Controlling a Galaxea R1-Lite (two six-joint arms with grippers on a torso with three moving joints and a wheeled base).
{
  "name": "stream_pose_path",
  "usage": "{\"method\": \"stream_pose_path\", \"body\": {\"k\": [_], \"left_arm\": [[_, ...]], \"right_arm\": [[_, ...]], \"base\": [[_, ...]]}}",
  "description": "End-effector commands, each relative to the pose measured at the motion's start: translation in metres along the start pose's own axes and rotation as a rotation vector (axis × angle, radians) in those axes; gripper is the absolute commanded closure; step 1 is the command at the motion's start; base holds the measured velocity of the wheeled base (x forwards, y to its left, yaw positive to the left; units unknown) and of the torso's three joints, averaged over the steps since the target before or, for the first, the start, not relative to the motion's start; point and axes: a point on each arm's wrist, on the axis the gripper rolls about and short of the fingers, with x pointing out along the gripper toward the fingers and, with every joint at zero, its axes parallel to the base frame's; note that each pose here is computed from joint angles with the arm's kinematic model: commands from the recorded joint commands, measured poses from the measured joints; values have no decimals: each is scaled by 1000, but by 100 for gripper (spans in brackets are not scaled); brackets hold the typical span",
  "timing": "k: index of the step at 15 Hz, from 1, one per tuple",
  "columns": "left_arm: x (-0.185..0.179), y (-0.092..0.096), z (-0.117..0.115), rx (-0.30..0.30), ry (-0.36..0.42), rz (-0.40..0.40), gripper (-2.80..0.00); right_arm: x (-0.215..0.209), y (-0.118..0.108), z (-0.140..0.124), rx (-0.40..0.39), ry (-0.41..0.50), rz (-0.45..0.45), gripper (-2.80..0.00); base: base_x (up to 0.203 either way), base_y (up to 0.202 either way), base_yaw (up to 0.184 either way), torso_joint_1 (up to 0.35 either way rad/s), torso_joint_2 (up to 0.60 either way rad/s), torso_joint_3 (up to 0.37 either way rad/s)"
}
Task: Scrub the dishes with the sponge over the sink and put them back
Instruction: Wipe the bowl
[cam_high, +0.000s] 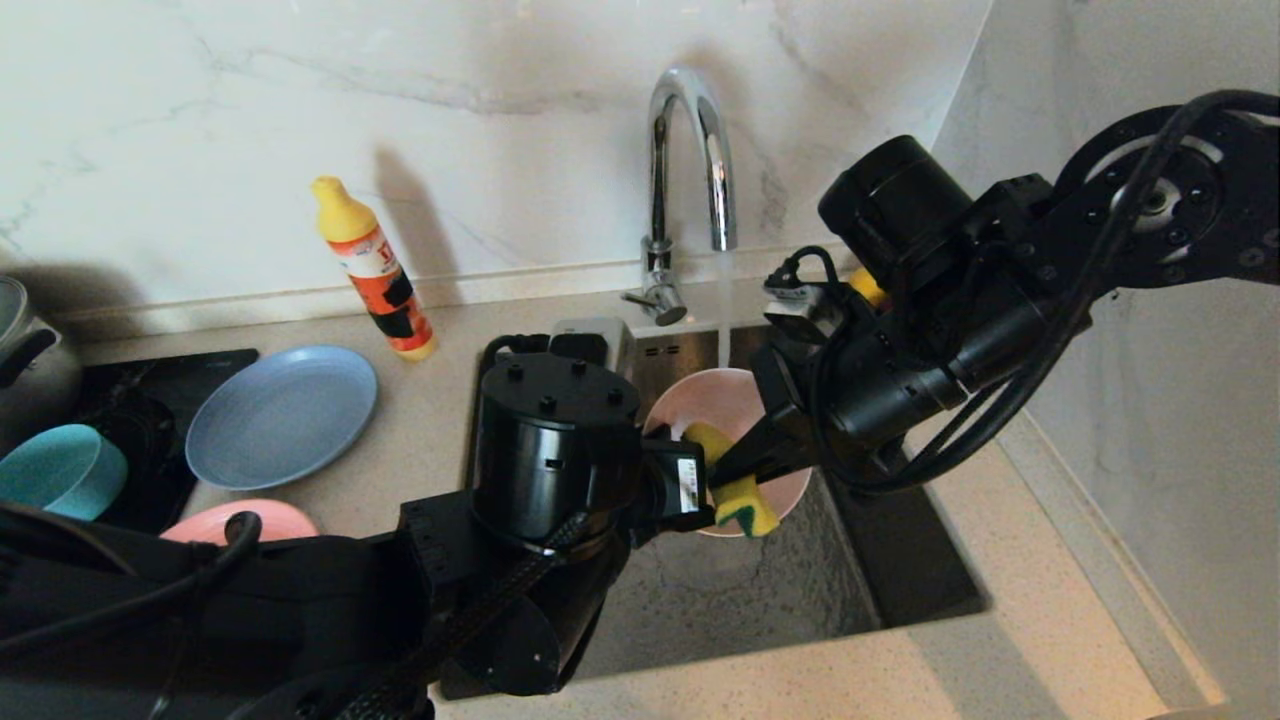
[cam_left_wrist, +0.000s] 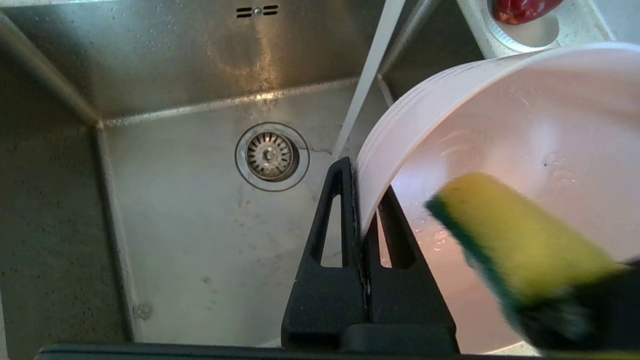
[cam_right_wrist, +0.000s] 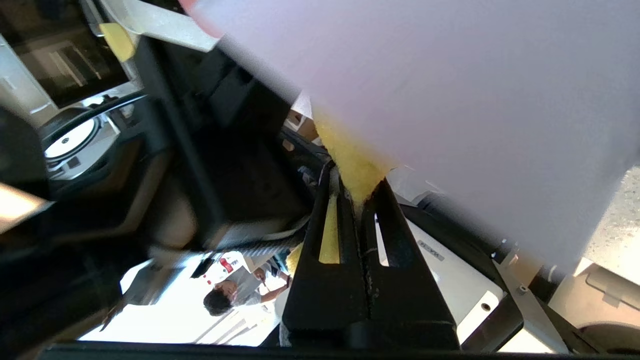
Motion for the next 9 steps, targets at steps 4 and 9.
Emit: {"method": "stream_pose_path", "body": {"k": [4, 9], "left_arm": [[-4, 1, 5, -15, -16, -3, 0], [-6, 1, 8, -21, -25, -4, 0]], "right_arm": [[8, -6, 6, 19, -2, -6, 0], [7, -10, 7, 35, 2, -18, 0]], "base": [[0, 0, 0, 0, 0, 0], [0, 0, 0, 0, 0, 0]]}}
